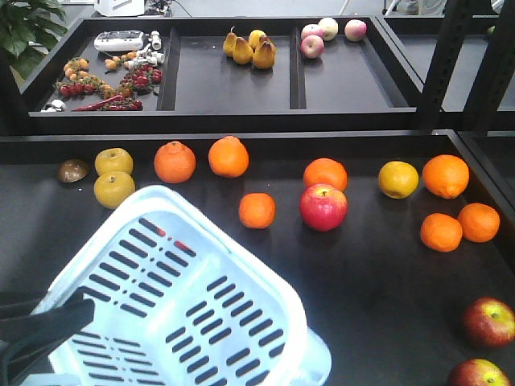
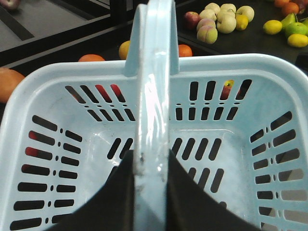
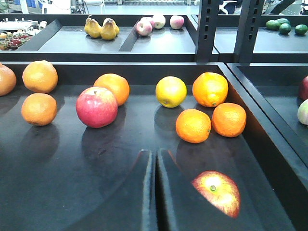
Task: Pick three apples into basket with both arms
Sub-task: 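Swing the light-blue basket over the table and lower it with the left gripper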
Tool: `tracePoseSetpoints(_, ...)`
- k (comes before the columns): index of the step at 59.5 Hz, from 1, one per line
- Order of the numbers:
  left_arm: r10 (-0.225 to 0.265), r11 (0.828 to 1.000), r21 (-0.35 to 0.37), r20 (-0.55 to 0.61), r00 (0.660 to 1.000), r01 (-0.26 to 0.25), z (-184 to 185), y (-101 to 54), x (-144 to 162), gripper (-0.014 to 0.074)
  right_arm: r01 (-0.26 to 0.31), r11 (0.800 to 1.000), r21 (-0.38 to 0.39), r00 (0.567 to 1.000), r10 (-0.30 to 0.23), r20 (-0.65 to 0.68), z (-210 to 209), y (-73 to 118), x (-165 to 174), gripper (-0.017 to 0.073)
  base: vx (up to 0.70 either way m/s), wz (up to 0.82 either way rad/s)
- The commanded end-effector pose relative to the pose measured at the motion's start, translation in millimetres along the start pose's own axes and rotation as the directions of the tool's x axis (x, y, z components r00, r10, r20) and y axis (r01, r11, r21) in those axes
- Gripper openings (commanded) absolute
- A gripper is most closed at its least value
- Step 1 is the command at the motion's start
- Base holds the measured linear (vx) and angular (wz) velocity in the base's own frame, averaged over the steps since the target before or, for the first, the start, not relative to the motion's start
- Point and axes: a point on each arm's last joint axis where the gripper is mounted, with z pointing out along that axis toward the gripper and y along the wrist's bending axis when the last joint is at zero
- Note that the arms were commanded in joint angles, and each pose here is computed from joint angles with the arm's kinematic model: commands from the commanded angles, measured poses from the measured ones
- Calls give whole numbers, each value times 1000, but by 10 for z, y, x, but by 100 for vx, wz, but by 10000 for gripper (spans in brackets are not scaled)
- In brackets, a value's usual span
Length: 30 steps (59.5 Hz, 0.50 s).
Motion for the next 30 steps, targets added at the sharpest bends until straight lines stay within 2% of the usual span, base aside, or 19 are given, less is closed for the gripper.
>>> tracePoseSetpoints(1,-29,998,-45,152,988,36,-45,37,-203,-6,11,1000,1,997,-11,71,2,3,-30,8,0,0)
tracePoseSetpoints(18,-27,998,-54,169,985,37,-48,45,-218,-6,11,1000,1,997,-11,71,2,3,-30,8,0,0)
tracePoseSetpoints(30,-31,994,-92,250,968,56,-66,85,-290,-6,11,1000,1,997,-11,71,2,3,-30,8,0,0)
